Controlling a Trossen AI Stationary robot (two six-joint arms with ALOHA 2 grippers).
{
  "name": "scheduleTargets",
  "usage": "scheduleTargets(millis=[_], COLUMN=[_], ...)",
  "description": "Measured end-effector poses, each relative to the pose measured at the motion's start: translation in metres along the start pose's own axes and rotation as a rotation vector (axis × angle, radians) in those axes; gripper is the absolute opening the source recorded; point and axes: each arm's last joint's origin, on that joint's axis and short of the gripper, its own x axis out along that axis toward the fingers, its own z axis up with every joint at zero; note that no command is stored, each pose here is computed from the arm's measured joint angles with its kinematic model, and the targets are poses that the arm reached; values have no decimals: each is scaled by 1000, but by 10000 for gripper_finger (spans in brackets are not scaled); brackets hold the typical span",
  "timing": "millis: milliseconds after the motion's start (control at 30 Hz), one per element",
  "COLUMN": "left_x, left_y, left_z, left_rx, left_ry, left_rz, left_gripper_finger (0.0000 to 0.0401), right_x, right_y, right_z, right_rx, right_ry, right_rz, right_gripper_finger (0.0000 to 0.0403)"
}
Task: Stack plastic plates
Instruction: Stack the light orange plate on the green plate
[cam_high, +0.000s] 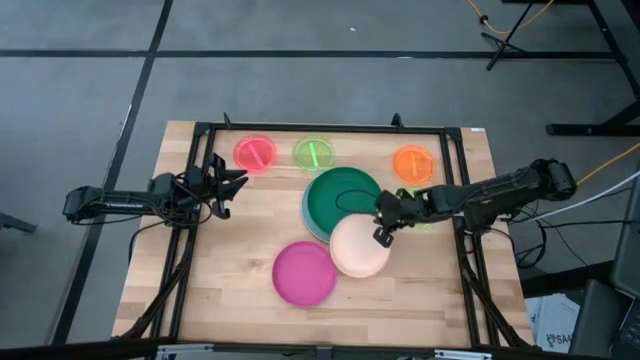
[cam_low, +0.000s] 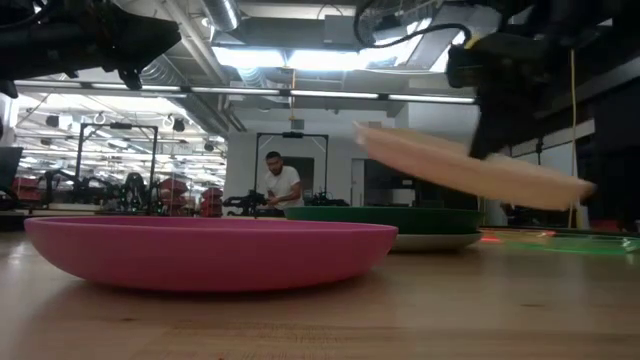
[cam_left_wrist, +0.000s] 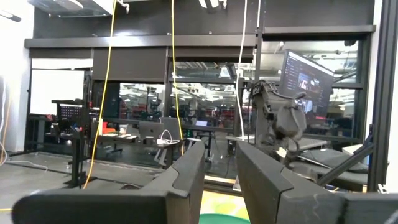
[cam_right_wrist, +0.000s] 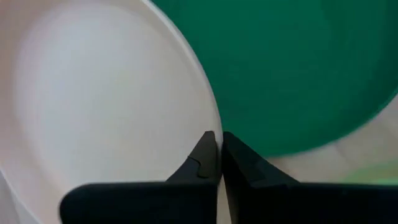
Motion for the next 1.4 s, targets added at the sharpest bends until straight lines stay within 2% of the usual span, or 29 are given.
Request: scheduleTargets(millis=[200, 400, 567, 967, 1167, 1400], left_x=[0, 0, 0, 0, 0, 0], left_y=[0, 0, 0, 0, 0, 0], left_z=[0, 0, 0, 0, 0, 0], left_rx=[0, 0, 0, 0, 0, 1], left_ry=[0, 0, 0, 0, 1, 1], left_rz=[0, 0, 0, -8, -8, -8], left_gripper_finger=[86, 86, 86, 86, 86, 86], right_x=[3, 4, 6, 29, 45, 55], right_y=[-14, -33, -46, -69, -69, -69], right_z=[22, 39, 50, 58, 56, 56], right_rx=[43, 101, 88, 100, 53, 51], right_ry=[-114, -222, -266, -203, -149, -132], right_rz=[-6, -87, -133, -216, -202, -205], right_gripper_finger=[0, 1, 1, 1, 1, 1])
